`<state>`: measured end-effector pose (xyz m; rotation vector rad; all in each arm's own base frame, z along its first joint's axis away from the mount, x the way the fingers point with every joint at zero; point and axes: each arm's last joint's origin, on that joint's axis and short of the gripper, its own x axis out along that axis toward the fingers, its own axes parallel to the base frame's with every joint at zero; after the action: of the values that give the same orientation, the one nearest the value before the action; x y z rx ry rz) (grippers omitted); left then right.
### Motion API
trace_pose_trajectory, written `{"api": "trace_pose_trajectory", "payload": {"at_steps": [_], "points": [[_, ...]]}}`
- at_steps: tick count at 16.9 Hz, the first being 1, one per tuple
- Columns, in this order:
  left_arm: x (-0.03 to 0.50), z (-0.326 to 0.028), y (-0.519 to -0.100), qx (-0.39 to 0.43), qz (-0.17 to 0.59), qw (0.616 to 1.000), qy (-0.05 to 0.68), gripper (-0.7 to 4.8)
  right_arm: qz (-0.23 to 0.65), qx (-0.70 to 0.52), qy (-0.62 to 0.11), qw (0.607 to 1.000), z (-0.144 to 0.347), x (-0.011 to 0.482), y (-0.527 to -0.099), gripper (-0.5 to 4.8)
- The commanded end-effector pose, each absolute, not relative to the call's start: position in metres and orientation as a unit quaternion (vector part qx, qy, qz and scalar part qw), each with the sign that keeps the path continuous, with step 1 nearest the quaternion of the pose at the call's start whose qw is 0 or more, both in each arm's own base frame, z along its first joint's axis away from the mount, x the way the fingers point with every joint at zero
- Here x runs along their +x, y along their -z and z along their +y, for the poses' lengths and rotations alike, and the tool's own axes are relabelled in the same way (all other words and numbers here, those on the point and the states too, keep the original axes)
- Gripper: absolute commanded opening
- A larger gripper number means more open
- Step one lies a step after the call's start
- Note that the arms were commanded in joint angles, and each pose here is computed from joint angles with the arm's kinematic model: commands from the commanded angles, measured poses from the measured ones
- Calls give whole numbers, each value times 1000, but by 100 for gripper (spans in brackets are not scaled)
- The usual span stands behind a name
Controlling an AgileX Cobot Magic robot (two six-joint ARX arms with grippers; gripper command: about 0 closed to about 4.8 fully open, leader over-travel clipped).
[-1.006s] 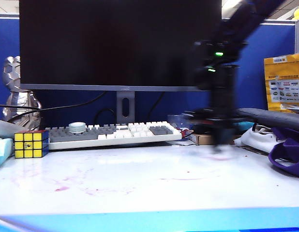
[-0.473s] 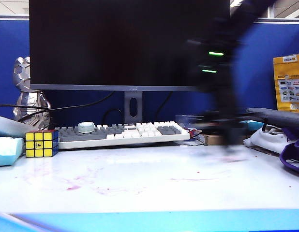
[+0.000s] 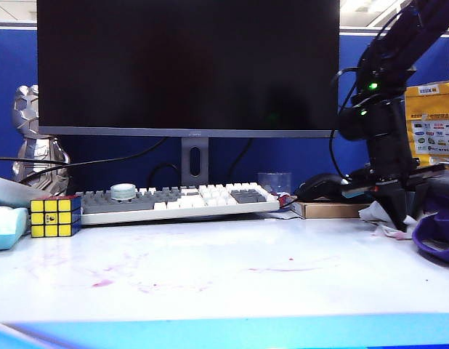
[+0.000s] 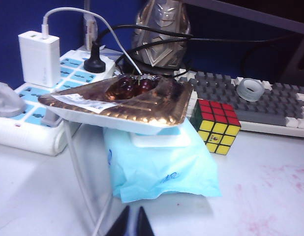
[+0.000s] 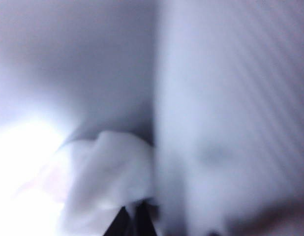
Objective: Use the wet wipes on the table to wipe the cherry juice off the table, then put the wipes back on the table.
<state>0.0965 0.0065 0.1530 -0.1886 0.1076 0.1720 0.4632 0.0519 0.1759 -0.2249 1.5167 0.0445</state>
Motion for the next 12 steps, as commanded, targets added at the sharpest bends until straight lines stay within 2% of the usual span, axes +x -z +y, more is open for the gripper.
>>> {"api": "trace_pose_trajectory", "payload": {"at_steps": [1,2,3,7,10,12], "points": [[96,6,-154,-92,50,991,-84,28,654,-93,-184,728,102,466,-158,-1],[96,6,-154,-92,50,991,-83,28,645,-99,-244,717,132,459,-158,-1],[96,6,-154,-92,50,991,-83,28,642,-97,-267,712,144,455,-159,-1],[96,6,-154,-92,50,991,-84,28,628,-131,-316,699,192,439,-166,-1],[96,6,-154,-92,50,991,-83,28,599,-142,-335,714,213,437,-196,-1],[96,6,-154,-92,50,991,-84,28,570,-123,-327,743,216,439,-228,-1]]}}
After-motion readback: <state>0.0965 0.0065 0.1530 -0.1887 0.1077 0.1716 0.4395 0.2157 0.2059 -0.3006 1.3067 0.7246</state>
